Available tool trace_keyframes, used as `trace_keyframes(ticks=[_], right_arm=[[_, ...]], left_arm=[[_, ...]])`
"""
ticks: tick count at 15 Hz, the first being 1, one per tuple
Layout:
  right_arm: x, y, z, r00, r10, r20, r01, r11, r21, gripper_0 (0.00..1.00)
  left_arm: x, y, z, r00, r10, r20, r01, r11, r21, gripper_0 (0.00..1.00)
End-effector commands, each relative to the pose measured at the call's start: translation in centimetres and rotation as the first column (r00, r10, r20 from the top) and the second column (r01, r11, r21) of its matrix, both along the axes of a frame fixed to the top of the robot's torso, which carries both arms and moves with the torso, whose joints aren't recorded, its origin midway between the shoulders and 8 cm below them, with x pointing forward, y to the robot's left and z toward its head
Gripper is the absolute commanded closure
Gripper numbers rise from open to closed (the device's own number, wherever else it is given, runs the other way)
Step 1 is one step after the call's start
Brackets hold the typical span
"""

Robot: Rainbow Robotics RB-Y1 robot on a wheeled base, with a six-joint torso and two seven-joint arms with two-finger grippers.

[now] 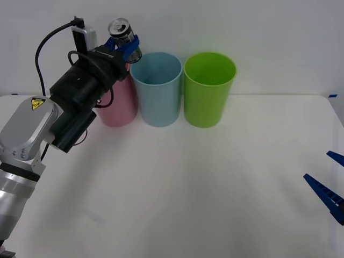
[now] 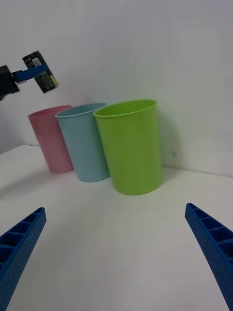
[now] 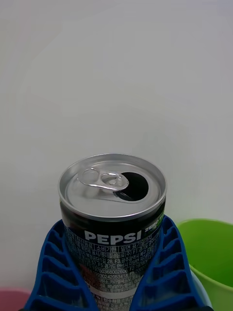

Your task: Grasp the object on the table and drop it into the matching bin: aluminum can to the light blue bin, PET bottle to the pink bin.

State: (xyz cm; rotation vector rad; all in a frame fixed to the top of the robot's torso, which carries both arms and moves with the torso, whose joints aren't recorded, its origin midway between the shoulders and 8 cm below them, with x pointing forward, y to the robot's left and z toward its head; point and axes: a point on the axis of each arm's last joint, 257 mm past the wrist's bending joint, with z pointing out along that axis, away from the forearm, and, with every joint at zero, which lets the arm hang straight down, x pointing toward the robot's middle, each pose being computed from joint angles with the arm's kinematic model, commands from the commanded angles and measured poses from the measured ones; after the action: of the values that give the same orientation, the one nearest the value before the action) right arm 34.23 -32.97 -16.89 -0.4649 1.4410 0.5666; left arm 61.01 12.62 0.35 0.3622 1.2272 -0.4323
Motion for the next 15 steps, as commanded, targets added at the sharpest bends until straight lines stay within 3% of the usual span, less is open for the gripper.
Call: trace_keyframes(ticks=[1, 8, 15], right_arm=[[0.0, 0.0, 0.0, 1.0, 0.0, 0.0, 0.0, 1.0, 0.0, 0.0], [0.0, 0.0, 0.0, 1.0, 0.0, 0.0, 0.0, 1.0, 0.0, 0.0], [0.0, 0.0, 0.0, 1.0, 0.0, 0.0, 0.0, 1.0, 0.0, 0.0]], left_arm=[[1.5, -1.6, 0.0, 0.9999, -0.011, -0.007, 0.011, 0.999, 0.04, 1.0], [5.3, -4.3, 0.0, 0.9996, -0.011, -0.025, 0.014, 0.99, 0.138, 1.0], [5.3, -5.3, -0.2, 0.9995, -0.017, -0.028, 0.021, 0.99, 0.14, 1.0]])
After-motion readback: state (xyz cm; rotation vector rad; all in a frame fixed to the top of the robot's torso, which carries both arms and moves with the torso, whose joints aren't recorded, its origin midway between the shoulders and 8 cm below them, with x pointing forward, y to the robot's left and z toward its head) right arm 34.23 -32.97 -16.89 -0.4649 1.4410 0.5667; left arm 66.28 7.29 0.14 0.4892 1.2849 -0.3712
